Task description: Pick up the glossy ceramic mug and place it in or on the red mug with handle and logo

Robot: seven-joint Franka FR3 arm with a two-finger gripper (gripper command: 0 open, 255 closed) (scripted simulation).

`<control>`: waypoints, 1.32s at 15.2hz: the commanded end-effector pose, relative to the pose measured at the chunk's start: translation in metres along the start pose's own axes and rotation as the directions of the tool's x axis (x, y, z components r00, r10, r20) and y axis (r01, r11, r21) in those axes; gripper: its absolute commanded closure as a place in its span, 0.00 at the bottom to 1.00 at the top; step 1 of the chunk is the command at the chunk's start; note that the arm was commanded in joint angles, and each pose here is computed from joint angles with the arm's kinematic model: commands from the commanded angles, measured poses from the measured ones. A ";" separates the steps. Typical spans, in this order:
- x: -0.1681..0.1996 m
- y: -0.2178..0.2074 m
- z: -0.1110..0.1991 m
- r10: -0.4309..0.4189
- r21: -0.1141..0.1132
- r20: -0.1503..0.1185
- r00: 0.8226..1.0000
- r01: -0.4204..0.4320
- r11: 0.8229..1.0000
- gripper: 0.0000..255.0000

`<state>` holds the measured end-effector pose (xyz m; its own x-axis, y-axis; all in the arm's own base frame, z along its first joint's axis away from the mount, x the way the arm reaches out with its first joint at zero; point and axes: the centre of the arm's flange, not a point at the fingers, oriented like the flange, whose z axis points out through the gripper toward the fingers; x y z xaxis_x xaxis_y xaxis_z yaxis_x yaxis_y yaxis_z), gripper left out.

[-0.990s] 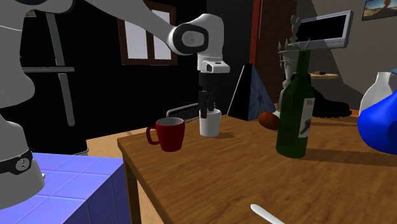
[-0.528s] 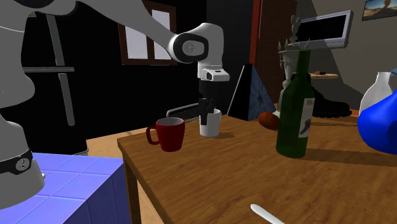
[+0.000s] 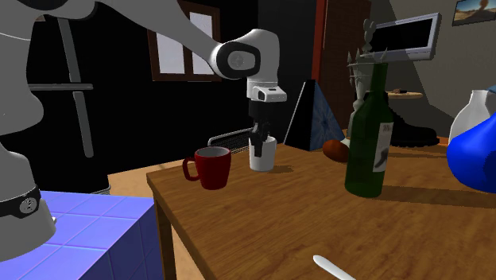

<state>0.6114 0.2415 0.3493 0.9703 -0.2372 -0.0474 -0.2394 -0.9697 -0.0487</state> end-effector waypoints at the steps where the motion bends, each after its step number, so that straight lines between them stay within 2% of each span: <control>1: 0.000 0.000 0.000 0.000 0.000 0.000 1.000 0.000 1.000 1.00; 7: 0.000 0.000 0.000 0.000 0.000 0.000 1.000 0.000 1.000 1.00; 20: -0.003 -0.003 -0.068 0.000 0.000 0.000 1.000 0.000 1.000 1.00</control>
<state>0.6117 0.2416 0.4124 0.9703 -0.2373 -0.0473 -0.2395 -0.9697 -0.0487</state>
